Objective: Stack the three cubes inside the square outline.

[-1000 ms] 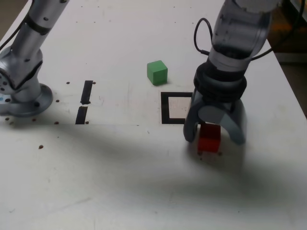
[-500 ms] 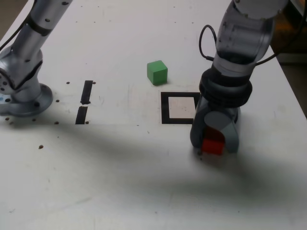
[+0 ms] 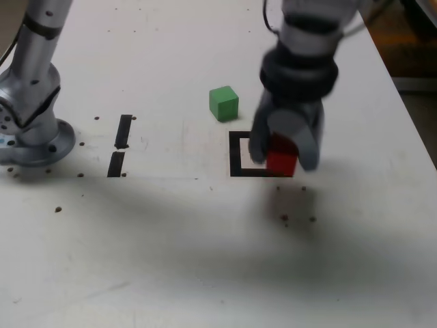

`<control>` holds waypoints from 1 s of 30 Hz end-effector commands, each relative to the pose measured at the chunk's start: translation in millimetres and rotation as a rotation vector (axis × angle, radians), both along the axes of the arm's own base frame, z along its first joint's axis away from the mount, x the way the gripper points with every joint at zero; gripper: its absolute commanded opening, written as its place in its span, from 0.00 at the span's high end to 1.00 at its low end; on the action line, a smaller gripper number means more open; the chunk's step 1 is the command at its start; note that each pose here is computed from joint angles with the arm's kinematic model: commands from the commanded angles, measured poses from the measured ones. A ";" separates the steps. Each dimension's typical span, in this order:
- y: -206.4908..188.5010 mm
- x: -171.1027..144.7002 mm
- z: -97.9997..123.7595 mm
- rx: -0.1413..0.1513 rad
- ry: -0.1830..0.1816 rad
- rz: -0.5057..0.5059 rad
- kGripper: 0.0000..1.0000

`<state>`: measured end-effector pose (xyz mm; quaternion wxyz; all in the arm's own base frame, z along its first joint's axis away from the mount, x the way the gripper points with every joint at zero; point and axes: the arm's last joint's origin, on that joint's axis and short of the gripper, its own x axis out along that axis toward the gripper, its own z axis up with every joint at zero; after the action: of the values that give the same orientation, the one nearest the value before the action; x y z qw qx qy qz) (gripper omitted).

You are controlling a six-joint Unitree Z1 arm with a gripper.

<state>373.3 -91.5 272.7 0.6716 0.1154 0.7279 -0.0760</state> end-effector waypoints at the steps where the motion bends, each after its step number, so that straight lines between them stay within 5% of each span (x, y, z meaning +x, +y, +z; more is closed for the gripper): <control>1: 8.8 -6.6 8.8 0.010 -0.010 0.015 0.75; 13: 53.6 -21.7 -1.5 0.039 0.040 0.106 0.69; 30: 59.7 -12.4 -42.7 -0.016 0.063 0.134 0.54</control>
<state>360.8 -32.7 231.9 0.6536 0.0606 0.7533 -0.0398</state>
